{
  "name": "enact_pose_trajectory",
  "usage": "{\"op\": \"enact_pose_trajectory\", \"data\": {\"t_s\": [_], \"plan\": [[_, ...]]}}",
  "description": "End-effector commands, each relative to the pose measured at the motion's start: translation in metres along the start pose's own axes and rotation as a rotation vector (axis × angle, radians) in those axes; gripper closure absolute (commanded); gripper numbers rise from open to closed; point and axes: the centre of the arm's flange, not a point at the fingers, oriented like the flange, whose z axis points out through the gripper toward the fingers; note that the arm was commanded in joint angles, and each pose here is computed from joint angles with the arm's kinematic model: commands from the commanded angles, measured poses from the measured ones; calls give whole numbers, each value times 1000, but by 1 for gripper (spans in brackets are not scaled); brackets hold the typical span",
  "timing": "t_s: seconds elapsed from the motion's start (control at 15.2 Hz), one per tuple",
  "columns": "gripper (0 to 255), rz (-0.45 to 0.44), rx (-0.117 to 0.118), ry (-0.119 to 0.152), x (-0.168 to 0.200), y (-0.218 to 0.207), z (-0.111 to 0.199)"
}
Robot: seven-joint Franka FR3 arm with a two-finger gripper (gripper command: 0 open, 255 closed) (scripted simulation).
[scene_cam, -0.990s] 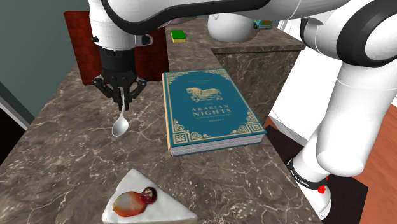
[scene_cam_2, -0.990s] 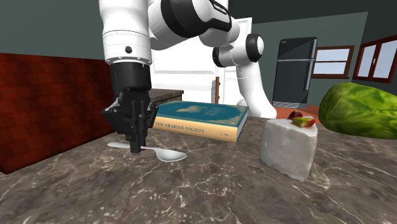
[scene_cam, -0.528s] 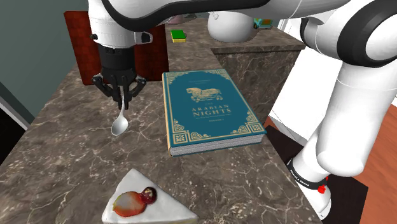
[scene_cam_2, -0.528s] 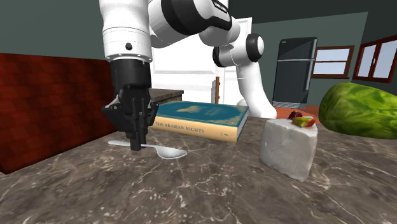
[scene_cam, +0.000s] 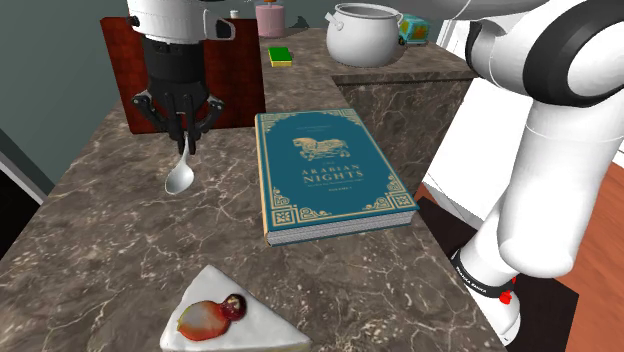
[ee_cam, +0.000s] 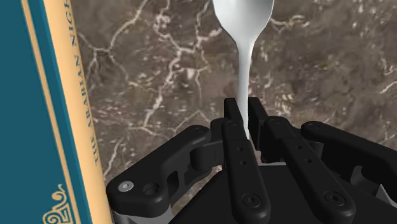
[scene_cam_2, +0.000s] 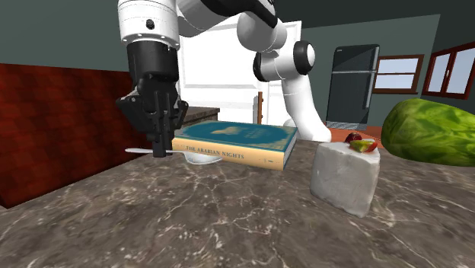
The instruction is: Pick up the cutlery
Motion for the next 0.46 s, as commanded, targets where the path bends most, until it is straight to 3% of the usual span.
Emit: {"op": "enact_pose_trajectory", "data": {"t_s": [0.0, 0.4], "plan": [[255, 0, 0, 0, -1, -1, -11], [255, 0, 0, 0, -5, -5, -32]]}}
